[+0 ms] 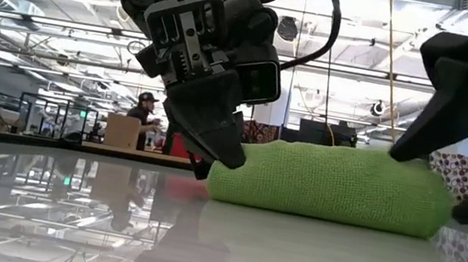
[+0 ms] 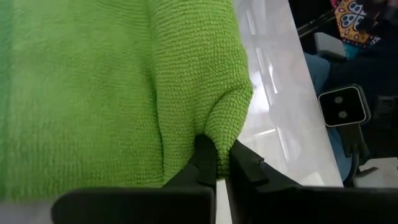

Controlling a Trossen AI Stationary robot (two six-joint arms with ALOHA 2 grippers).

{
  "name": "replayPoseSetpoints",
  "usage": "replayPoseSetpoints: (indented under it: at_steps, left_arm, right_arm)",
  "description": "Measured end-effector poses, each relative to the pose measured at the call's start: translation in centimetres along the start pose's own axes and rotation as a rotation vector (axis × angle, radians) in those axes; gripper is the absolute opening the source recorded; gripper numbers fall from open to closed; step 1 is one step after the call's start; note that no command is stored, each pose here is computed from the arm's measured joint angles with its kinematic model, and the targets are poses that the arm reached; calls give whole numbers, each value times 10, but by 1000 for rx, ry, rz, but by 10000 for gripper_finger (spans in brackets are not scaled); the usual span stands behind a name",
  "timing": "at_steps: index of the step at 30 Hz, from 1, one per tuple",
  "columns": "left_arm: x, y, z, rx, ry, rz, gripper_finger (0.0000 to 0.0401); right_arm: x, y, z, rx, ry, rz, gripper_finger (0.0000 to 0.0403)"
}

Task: Roll towel into tight, uniform cylinder
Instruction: Roll the green microfiber towel

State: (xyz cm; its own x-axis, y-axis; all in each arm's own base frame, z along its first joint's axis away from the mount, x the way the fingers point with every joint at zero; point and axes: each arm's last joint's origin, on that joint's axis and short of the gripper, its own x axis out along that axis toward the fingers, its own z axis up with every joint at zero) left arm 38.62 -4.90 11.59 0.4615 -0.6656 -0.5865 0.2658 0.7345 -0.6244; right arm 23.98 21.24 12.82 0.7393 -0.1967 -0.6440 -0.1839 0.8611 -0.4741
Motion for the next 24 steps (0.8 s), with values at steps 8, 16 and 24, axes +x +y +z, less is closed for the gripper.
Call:
replayPoseSetpoints:
  at_steps: [8,16,24]
  left_arm:
    - [0,0,0,-1,-2,0,12]
    - [-1,0,1,-41,-3,0,12]
    - [-2,1,7,-41,-69,37,66]
  right_arm:
    - [15,-5,-5,78,44,-48,308]
    - [28,-12,-14,286,127,-58,171]
    - [28,-12,-14,403,166,15,21]
